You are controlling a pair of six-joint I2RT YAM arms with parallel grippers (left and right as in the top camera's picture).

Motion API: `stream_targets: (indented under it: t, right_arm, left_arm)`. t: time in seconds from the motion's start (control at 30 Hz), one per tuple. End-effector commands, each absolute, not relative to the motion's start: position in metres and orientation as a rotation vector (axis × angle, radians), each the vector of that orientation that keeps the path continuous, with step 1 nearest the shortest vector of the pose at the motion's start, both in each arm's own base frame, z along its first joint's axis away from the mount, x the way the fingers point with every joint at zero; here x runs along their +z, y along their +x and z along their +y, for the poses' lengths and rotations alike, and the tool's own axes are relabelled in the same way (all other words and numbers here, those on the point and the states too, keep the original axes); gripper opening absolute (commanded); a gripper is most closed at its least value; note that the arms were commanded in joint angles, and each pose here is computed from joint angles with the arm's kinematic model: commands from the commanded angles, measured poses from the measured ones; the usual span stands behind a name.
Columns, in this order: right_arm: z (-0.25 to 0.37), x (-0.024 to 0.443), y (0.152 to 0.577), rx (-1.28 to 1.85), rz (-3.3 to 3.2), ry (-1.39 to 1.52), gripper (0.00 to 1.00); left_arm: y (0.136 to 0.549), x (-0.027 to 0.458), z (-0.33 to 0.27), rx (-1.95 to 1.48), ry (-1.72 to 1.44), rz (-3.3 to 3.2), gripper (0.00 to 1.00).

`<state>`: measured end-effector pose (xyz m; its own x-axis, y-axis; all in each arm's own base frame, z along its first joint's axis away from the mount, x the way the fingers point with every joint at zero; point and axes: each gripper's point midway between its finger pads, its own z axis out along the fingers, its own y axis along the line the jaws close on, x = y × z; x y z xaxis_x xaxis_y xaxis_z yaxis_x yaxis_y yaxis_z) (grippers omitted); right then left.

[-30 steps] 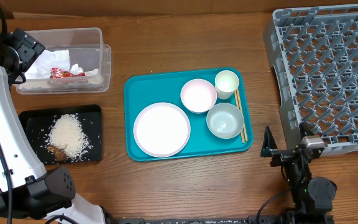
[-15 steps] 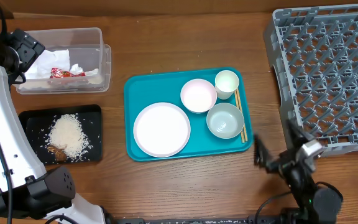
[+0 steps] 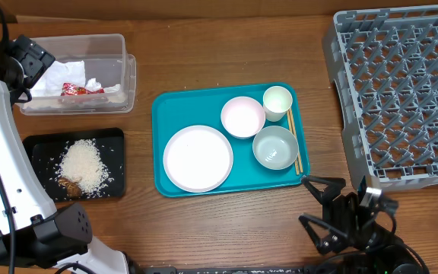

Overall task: Sort waste into correct bins and load items into the dishwasher
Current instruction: 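Hold the left arm still and reach the right gripper toward the tray, then grasp the rim of the pale green bowl with the right gripper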

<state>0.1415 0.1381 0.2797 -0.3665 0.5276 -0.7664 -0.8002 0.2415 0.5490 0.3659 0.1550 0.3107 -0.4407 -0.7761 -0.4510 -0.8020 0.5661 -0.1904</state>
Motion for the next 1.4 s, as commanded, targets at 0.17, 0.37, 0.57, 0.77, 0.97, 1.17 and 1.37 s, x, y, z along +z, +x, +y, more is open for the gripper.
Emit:
stream_targets:
  t: [0.17, 0.37, 0.57, 0.77, 0.97, 1.17, 1.37]
  right_arm:
    - [0.121, 0.371, 0.127, 1.285, 1.181, -0.228, 1.00]
    - [0.101, 0.375, 0.166, 0.916, 1.556, -0.102, 1.00]
    - [0.080, 0.346, 0.202, 0.717, 1.986, 0.008, 1.00]
    - [0.078, 0.301, 0.239, 0.644, 2.358, 0.034, 1.00]
    - [0.079, 0.227, 0.257, 0.318, 2.698, 0.146, 1.00]
    - [0.125, 0.181, 0.258, 0.154, 2.852, 0.071, 1.00]
    - [0.183, 0.153, 0.268, 0.214, 2.868, -0.122, 1.00]
  left_arm:
    - [0.367, 0.307, 0.158, 0.096, -1.249, 2.324, 1.00]
    - [0.367, 0.307, 0.158, 0.096, -1.249, 2.324, 1.00]
    - [0.367, 0.307, 0.158, 0.096, -1.249, 2.324, 1.00]
    - [0.367, 0.307, 0.158, 0.096, -1.249, 2.324, 1.00]
    - [0.367, 0.307, 0.158, 0.096, -1.248, 2.324, 1.00]
    - [0.367, 0.307, 0.158, 0.096, -1.249, 2.324, 1.00]
    - [0.367, 0.308, 0.158, 0.095, -1.248, 2.322, 1.00]
